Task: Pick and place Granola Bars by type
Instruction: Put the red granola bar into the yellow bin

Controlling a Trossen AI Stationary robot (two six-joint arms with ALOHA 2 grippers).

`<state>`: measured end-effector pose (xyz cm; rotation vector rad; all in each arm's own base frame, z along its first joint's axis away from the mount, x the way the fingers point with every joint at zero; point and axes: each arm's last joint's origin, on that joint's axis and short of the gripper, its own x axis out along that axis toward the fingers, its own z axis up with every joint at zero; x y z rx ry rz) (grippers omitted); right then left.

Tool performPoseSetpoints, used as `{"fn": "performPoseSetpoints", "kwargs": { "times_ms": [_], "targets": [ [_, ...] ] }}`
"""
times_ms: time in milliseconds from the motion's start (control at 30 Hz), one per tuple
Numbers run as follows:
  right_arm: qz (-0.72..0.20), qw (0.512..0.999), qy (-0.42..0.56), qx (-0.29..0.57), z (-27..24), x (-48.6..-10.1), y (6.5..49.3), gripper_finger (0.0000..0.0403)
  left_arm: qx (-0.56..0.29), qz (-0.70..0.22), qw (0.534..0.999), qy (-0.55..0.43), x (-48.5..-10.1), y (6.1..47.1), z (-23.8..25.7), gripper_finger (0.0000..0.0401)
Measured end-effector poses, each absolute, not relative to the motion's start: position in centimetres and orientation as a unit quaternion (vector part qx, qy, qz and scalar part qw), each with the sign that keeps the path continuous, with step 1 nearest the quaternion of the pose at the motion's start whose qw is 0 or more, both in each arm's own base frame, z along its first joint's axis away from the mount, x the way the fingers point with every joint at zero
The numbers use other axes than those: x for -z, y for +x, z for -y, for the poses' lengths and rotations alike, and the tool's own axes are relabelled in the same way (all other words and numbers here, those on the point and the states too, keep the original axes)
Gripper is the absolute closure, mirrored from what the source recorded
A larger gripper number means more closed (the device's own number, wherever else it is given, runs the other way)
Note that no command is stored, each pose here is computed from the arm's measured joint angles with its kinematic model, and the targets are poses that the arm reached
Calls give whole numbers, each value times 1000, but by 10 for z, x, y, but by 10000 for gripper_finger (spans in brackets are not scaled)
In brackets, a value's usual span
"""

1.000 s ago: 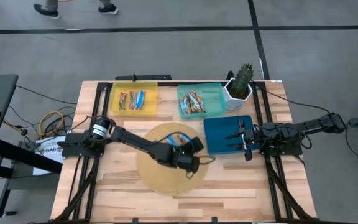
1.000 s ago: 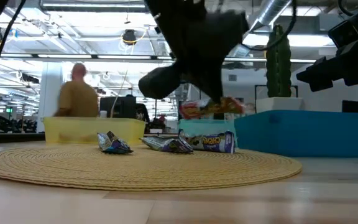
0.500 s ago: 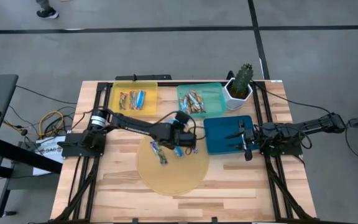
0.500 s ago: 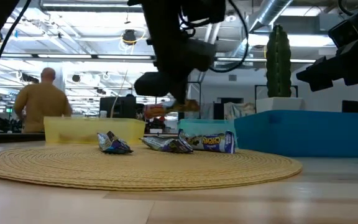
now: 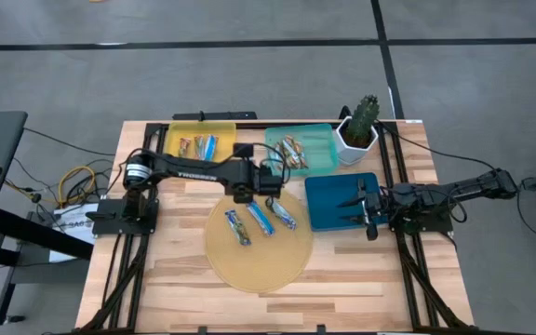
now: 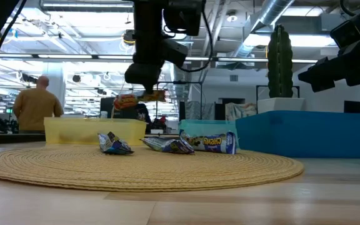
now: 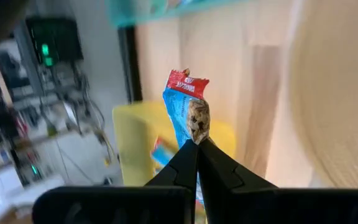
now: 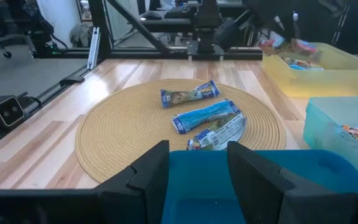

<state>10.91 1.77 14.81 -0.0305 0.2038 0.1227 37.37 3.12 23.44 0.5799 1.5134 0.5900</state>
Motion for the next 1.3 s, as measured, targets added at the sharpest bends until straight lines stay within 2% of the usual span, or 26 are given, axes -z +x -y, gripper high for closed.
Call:
{"fn": "performPoseSetpoints", "kwargs": {
  "times_ms": [333,867,1300],
  "targets": [
    [-101,993,-15,-61,-18,-148,109,249,-351,-668,634,170,-250,352,-61,401],
    [-102,993,-15,-61,-18,-148,109,249,-494,-610,614,75,-265,331,-98,401],
    [-102,993,-15,-61,-18,-148,109,249,-547,-583,599,38,-265,325,-119,401]
  ]
}}
